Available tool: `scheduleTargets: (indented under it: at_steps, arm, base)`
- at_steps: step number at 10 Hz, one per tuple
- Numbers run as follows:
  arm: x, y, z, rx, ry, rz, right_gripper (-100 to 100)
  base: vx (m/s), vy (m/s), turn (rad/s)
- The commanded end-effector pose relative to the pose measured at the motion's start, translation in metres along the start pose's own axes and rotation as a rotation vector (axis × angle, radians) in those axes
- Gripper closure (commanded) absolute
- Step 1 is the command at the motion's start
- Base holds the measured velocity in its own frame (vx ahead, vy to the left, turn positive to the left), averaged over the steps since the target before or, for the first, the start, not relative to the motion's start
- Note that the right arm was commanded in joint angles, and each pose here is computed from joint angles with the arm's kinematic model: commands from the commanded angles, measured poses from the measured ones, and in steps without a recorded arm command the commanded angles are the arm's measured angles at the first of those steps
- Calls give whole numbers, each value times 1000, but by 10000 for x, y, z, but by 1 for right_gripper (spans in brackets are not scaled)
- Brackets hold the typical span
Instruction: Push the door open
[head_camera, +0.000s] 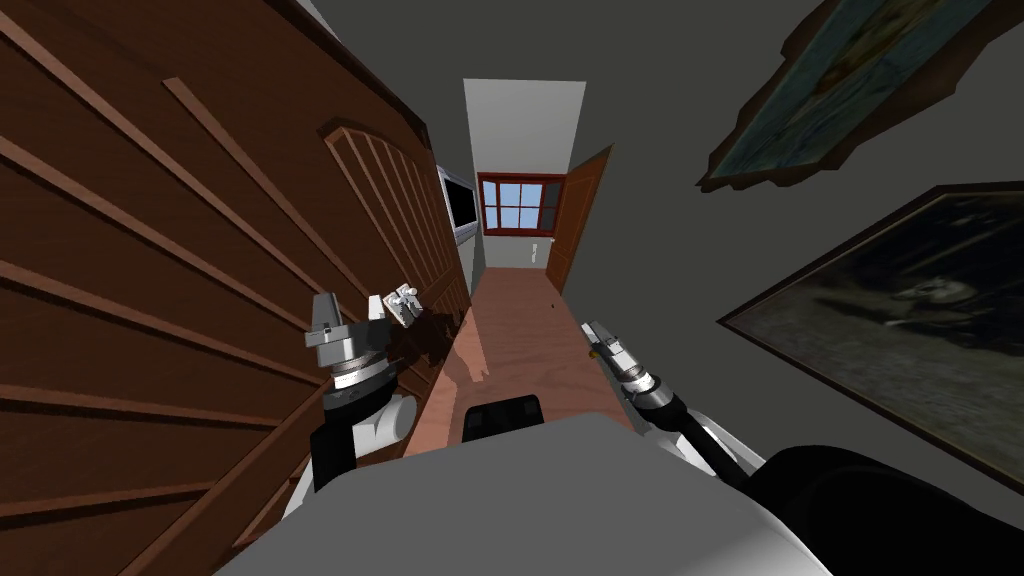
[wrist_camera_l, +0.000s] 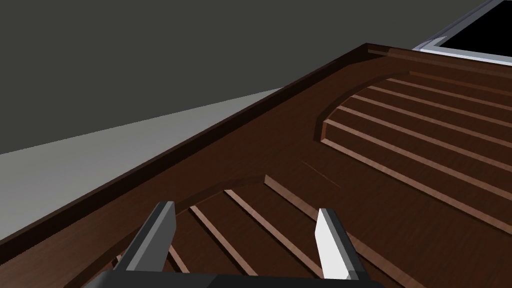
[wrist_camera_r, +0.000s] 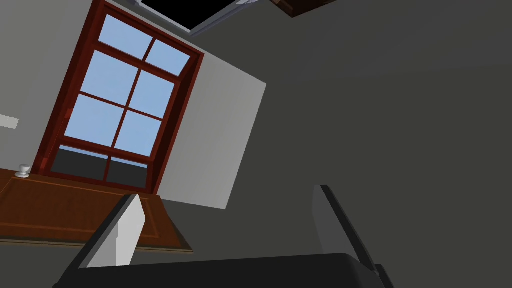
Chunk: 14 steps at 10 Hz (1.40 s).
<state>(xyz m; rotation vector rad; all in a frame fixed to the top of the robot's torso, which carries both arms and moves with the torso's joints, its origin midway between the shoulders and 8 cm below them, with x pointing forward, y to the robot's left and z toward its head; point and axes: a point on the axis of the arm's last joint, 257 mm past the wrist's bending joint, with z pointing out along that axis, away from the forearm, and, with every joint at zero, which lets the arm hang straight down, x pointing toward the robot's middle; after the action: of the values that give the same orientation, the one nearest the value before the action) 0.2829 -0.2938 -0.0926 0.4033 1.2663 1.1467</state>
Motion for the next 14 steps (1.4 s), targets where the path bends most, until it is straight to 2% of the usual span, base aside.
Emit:
scheduleTargets:
  at_steps: [1,6,14]
  arm:
    - [34,-46,-58,19,34,-12,-100]
    - [135,-185,-254,75,140,-46,-100]
    - [290,-392,-626,162,331,-94,-100]
  base:
    - [83,8,-96]
    - [103,12,-93]
    - [99,24,-103]
